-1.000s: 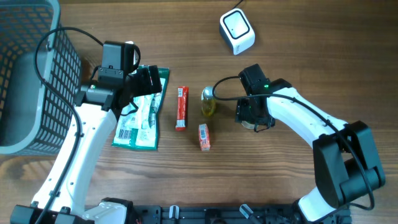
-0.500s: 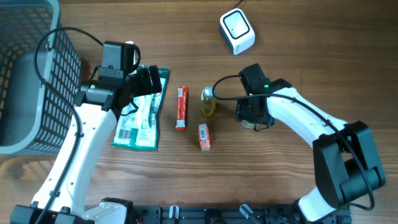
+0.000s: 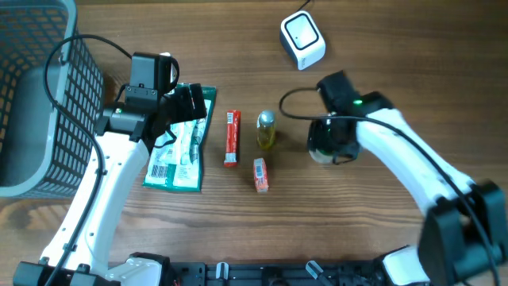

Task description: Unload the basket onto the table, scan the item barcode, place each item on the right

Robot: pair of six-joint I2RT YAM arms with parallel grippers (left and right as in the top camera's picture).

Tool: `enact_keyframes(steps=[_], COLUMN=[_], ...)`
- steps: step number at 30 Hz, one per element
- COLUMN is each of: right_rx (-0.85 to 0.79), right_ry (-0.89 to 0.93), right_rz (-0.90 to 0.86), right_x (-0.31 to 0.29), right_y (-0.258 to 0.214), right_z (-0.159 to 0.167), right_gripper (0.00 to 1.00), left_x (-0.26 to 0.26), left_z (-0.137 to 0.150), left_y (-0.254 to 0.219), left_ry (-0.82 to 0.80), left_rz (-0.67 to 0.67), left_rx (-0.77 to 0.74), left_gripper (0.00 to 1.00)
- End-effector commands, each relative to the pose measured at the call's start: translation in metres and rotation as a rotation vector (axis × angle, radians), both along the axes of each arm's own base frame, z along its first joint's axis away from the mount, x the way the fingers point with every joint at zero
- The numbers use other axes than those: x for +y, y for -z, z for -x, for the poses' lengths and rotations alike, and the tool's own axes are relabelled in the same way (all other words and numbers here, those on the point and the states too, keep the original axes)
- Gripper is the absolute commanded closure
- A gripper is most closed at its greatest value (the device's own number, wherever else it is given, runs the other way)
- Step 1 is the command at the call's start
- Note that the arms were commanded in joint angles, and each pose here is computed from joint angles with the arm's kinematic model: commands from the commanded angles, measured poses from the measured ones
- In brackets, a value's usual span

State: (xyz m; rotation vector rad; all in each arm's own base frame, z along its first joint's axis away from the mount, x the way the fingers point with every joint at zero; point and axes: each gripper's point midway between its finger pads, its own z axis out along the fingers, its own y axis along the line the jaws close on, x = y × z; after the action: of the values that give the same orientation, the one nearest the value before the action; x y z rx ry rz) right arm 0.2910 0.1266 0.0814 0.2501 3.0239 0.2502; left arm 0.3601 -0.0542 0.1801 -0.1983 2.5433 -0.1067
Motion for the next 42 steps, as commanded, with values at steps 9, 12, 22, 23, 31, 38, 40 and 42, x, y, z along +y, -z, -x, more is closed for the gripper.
enact_keyframes(steps=[9,12,22,23,31,38,40,42], right_rx=[0.304,0.404,0.471,0.471,0.489,0.495,0.495,0.498], right_ry=[0.046,0.175,0.239,0.239,0.237,0.240,0.240,0.238], right_rz=[-0.531,-0.549,-0.584,-0.584,-0.597,-0.594,-0.595,-0.601], right_x=[0.069,0.071,0.076,0.076,0.078,0.077,0.077,0.078], right_y=[-0.072,-0.076,-0.083,-0.083,-0.085,-0.085,-0.085,-0.086], right_z=[0.069,0.077,0.082,0.082,0.085,0.087,0.087,0.087], right_gripper=[0.84,0.84,0.81,0.81,0.81,0.81,0.81,0.81], left_x=[0.001,0.001,0.001,0.001,0.001,0.001,0.001,0.001], left_z=[-0.001,-0.001,-0.001,-0.001,-0.001,-0.001,-0.001,-0.001], left_y=[-0.001,-0.001,-0.001,-0.001,-0.001,-0.001,-0.001,-0.001], left_ry=[-0.002,-0.002,-0.002,-0.002,-0.002,-0.002,-0.002,-0.002], left_rz=[0.006,0.006,0.006,0.006,0.006,0.006,0.006,0.006], left_rx=[-0.002,-0.002,-0.003,-0.003,-0.003,-0.002,-0.003,-0.002], left_gripper=[0.00,0.00,0.00,0.00,0.00,0.00,0.00,0.00])
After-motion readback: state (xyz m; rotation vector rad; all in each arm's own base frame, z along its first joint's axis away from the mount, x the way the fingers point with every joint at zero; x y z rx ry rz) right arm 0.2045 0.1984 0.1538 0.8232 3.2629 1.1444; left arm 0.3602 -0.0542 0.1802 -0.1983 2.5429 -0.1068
